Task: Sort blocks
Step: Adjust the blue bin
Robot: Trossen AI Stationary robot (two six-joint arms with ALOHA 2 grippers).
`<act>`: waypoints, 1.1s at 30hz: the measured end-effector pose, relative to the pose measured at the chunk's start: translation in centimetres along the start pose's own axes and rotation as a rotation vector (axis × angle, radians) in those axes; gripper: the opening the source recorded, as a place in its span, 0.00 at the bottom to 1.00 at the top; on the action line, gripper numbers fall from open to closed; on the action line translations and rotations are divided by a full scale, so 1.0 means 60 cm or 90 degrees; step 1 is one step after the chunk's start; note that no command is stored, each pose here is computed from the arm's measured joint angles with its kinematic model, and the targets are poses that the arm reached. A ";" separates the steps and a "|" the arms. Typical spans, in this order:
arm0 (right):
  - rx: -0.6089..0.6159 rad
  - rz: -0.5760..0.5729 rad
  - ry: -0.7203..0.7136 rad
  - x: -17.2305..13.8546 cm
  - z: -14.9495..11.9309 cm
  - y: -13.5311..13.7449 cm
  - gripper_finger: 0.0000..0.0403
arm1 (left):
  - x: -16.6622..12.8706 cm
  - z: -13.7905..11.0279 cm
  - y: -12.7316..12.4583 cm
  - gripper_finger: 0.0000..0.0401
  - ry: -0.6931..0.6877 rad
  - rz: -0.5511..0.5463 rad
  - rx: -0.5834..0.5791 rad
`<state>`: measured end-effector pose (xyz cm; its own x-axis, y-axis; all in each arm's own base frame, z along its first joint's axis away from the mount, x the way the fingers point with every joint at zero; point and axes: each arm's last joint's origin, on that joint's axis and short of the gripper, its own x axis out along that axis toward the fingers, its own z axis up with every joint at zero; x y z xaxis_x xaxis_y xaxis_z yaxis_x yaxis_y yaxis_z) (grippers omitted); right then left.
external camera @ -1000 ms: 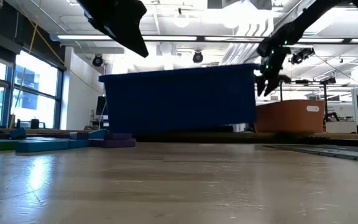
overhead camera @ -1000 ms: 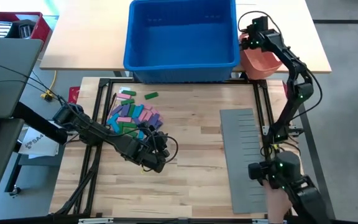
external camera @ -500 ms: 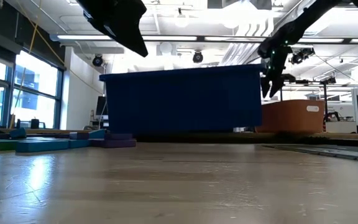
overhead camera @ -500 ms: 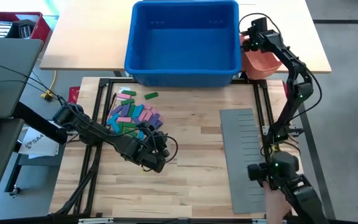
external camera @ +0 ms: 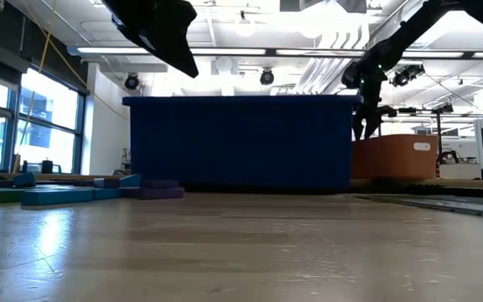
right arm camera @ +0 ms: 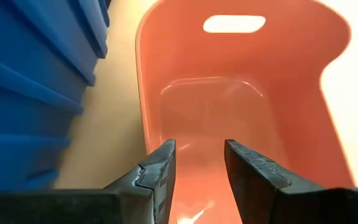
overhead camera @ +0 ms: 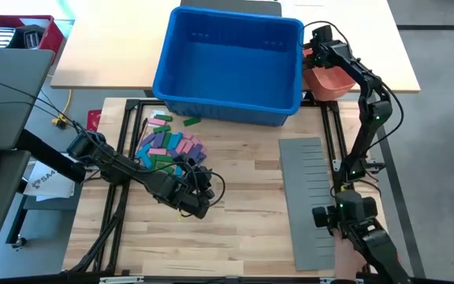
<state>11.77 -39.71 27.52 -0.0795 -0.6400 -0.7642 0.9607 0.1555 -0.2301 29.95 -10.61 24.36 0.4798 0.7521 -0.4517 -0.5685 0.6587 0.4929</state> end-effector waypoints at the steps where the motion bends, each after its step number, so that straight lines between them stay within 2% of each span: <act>1: -0.008 -0.005 0.005 0.000 -0.001 -0.001 0.33 | 0.000 0.000 0.000 0.57 0.001 0.000 0.001; 5: -0.021 -0.016 0.028 -0.002 -0.005 -0.013 0.33 | 0.001 0.000 0.000 0.57 0.002 0.000 -0.001; 11: -0.053 -0.074 0.062 -0.001 -0.013 -0.027 0.33 | 0.004 0.001 0.002 0.57 0.005 0.001 -0.003; 18: -0.069 -0.079 0.053 -0.021 -0.010 -0.034 0.33 | 0.004 0.001 0.002 0.57 0.005 0.000 -0.003; 25: -0.014 -0.104 0.002 -0.093 -0.003 -0.061 0.33 | 0.003 0.001 0.002 0.57 0.006 0.000 -0.010; 29: 0.040 -0.104 -0.081 -0.154 0.007 -0.074 0.33 | 0.000 0.000 0.001 0.57 0.004 -0.003 -0.019; 33: 0.058 -0.050 -0.195 -0.232 0.015 -0.076 0.33 | -0.014 -0.001 0.005 0.57 -0.005 -0.010 -0.049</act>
<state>8.73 -32.19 39.71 -0.0839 -0.8458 -0.5269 0.9756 0.0380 -0.2164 29.33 -11.05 24.86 0.4941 0.7423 -0.4527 -0.6104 0.6669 0.4274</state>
